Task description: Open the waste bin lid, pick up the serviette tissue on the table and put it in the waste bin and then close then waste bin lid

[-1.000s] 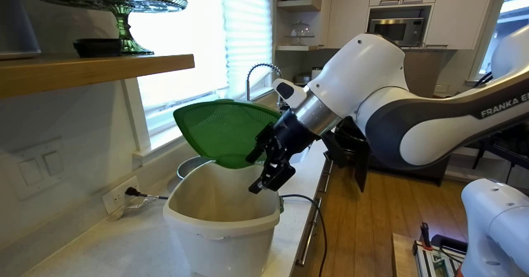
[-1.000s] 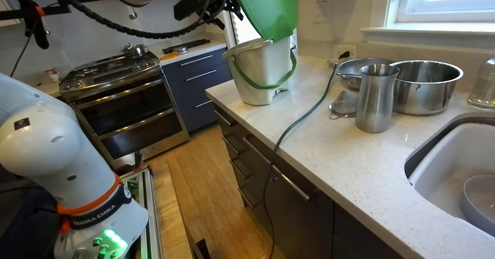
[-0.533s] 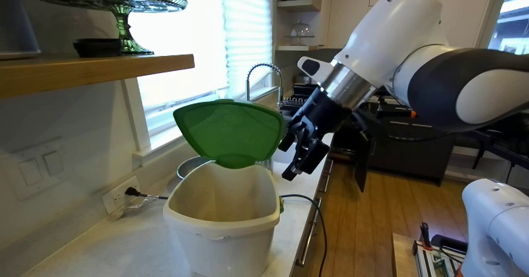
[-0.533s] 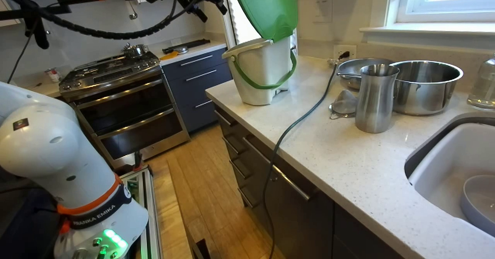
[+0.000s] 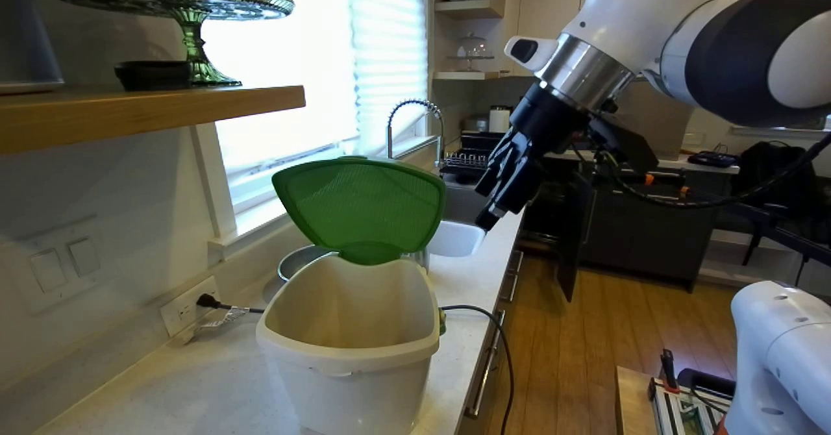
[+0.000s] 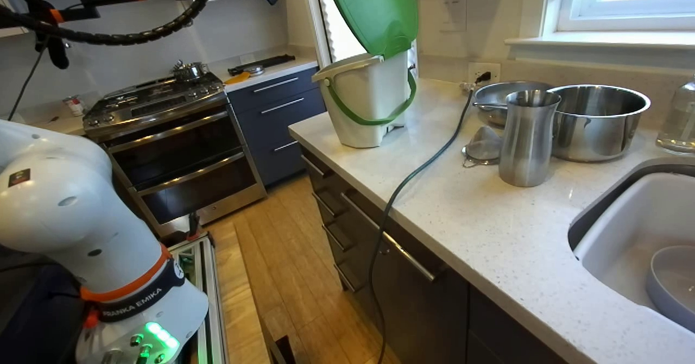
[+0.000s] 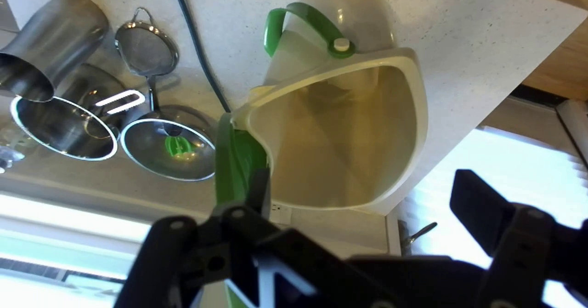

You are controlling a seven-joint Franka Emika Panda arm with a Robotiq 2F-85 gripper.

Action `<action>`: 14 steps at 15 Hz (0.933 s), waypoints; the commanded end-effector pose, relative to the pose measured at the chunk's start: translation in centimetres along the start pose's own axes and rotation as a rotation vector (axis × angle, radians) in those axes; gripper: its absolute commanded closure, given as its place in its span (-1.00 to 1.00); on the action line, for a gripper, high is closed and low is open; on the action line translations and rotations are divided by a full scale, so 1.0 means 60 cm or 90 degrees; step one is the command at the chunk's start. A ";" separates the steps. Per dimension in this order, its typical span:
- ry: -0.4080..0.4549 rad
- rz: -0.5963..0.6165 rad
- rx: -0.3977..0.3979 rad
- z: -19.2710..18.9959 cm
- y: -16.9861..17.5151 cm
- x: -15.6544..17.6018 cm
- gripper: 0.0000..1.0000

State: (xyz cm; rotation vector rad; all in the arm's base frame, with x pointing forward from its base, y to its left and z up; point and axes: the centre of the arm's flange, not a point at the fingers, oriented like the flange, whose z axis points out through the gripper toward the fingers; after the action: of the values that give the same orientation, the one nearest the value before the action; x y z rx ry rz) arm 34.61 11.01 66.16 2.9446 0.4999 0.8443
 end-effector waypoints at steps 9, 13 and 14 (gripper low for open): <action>0.076 -0.015 0.013 0.032 0.101 0.093 -1.00; 0.061 -0.022 0.103 0.075 0.086 0.113 -1.00; 0.054 -0.024 0.127 0.080 0.078 0.116 -1.00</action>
State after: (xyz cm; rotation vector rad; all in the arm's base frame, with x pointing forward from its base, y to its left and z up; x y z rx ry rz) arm 42.64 8.09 66.56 2.9838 0.5831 1.0043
